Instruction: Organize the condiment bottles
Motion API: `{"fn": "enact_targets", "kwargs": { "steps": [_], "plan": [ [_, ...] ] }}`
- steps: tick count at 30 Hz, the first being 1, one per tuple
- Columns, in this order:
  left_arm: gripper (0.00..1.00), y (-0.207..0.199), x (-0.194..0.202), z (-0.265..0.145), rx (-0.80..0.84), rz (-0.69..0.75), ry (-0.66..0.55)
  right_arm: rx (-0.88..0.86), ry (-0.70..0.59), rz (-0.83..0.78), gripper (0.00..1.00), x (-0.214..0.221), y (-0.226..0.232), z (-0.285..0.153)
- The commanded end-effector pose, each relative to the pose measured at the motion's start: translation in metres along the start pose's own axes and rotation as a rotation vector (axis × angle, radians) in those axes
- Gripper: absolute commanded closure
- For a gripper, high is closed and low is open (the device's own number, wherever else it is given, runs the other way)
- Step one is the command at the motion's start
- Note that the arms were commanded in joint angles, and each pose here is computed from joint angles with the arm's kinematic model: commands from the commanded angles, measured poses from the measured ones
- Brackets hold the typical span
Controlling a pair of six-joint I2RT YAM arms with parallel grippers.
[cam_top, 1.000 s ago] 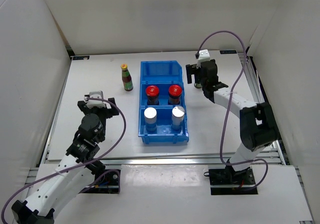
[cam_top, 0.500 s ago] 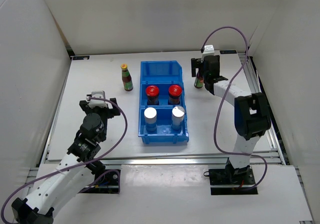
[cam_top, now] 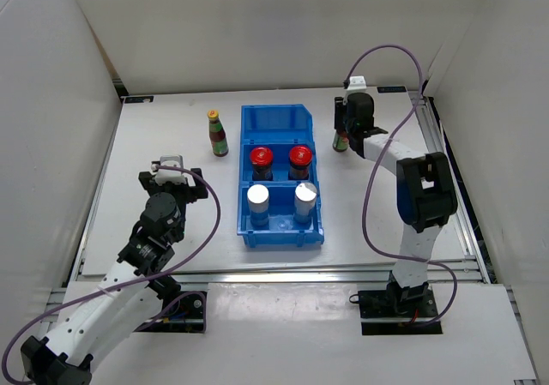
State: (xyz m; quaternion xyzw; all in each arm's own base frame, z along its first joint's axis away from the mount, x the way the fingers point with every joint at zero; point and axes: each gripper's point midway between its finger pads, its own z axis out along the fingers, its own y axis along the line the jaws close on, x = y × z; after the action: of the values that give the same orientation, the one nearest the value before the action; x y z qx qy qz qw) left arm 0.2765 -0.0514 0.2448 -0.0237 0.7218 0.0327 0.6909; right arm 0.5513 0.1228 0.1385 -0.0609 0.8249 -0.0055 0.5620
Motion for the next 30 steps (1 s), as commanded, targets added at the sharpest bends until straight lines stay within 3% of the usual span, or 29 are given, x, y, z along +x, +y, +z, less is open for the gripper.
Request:
{"fn": "enact_targets", "kwargs": {
  "steps": [1, 2, 6, 15, 20, 30],
  "plan": [
    [0.0, -0.003, -0.005, 0.0, 0.014, -0.013, -0.019, 0.039, -0.069, 0.02, 0.76, -0.03, -0.008, 0.003],
    [0.0, -0.003, -0.005, 0.0, 0.014, -0.013, -0.019, 0.055, -0.07, 0.021, 0.85, -0.033, -0.011, 0.0],
    [0.0, -0.003, -0.005, 0.0, 0.014, -0.013, -0.019, 0.077, -0.129, 0.015, 0.99, -0.072, -0.019, -0.017],
    [0.0, -0.005, -0.005, 0.0, 0.023, -0.013, -0.019, 0.053, -0.295, -0.022, 0.99, -0.17, 0.003, -0.069],
    [0.0, -0.007, -0.001, 0.0, 0.032, -0.007, -0.011, -0.031, -0.374, -0.007, 1.0, -0.207, 0.042, -0.093],
    [0.0, -0.011, -0.005, -0.002, 0.052, -0.018, -0.026, -0.175, -0.334, -0.032, 1.0, -0.189, 0.122, -0.069]
  ]
}}
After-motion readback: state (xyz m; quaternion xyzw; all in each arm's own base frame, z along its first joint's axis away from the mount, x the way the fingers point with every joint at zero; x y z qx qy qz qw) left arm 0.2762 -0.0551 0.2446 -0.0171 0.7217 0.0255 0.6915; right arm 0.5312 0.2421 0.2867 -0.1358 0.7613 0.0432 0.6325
